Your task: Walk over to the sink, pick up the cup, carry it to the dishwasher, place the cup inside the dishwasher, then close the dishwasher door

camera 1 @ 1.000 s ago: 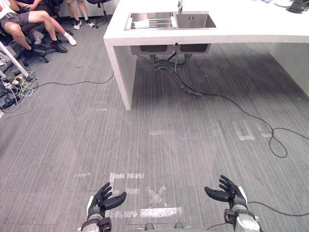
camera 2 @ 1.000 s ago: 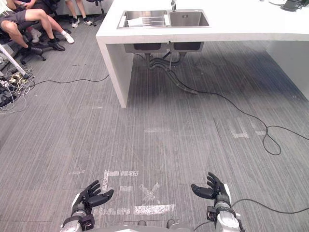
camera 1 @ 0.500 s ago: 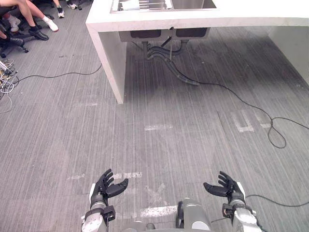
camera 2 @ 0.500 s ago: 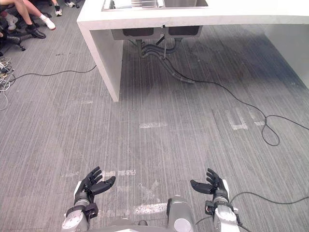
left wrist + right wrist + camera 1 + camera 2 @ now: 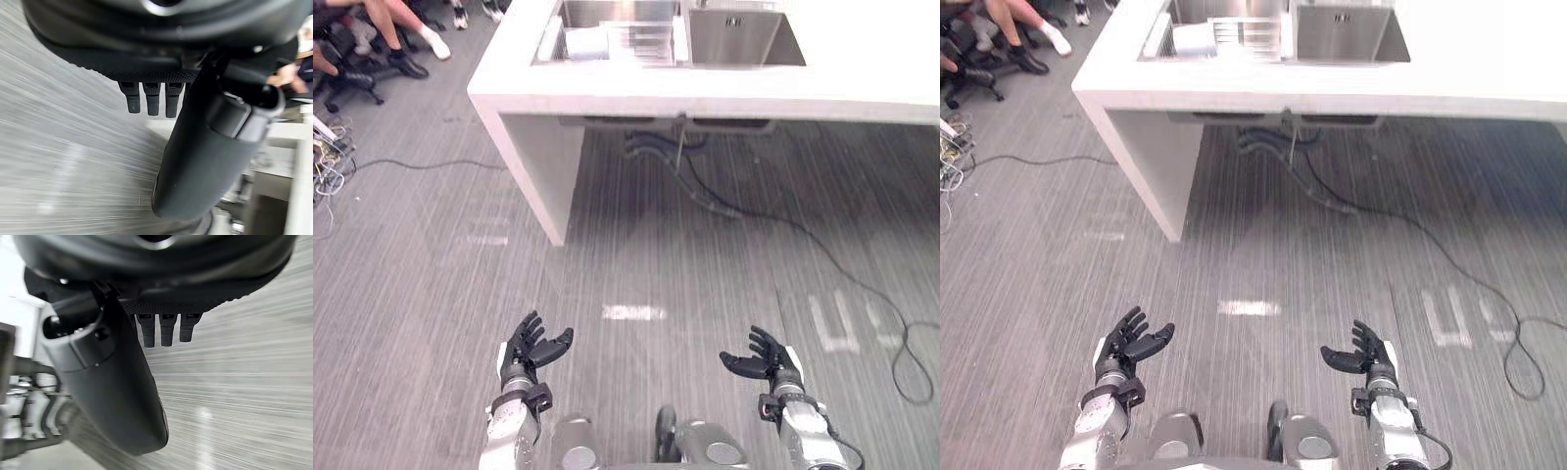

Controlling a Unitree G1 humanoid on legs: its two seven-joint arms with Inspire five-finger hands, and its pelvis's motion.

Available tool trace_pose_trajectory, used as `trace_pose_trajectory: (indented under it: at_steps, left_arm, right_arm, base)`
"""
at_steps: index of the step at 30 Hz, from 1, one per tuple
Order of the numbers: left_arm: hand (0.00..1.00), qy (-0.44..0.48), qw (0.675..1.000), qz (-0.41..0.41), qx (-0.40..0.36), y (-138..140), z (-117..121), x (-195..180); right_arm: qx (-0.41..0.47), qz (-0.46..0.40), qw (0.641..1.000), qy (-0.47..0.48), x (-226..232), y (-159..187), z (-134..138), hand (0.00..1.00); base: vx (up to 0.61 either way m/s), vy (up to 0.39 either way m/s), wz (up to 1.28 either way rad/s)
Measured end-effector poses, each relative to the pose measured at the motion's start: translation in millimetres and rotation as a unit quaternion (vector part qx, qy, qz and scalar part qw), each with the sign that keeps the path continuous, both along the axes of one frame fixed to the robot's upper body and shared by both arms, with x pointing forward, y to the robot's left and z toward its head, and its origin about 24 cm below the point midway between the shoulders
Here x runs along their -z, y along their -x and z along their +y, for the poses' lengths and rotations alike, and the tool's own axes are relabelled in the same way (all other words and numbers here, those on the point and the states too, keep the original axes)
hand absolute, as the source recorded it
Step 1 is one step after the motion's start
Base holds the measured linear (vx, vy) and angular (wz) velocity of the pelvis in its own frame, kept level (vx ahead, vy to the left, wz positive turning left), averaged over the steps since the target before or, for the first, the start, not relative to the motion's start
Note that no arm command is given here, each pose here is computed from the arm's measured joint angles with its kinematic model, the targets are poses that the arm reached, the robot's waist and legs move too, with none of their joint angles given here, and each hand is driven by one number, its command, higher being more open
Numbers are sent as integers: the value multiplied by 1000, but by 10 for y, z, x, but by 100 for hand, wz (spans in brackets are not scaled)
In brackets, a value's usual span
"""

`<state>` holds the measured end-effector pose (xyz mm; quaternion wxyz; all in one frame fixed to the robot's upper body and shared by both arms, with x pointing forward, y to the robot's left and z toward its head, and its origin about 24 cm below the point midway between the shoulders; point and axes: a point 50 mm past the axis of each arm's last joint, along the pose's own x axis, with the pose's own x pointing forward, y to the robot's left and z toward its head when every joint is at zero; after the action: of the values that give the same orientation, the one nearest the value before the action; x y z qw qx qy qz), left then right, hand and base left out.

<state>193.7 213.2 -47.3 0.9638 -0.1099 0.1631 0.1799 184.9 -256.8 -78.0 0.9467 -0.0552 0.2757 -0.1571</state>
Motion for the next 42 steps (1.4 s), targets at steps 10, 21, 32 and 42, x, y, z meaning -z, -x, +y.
trace_pose_trajectory:
  at_steps: [10, 21, 32, 42]
  left_arm:
    - [90, -79, 940, -326, -65, -262, 51, -1524]
    - [90, -209, 856, -469, -61, -173, 122, -2212]
    - [90, -381, 836, -376, 118, -626, 233, -2190]
    - [90, -429, 824, -302, 214, -757, 258, -2030]
  right_arm:
    - [36, 46, 998, -4, 163, 229, -95, 90]
    - [-8, 65, 996, -54, 310, 328, 204, 90]
    - [-13, 102, 995, 0, 263, 614, -227, 90]
    - [-12, 133, 991, -31, 401, 791, -108, 90]
  base:
    - [608, 174, -14]
    - [525, -6, 1]
    - [517, -219, 21]
    - [237, 98, 9]
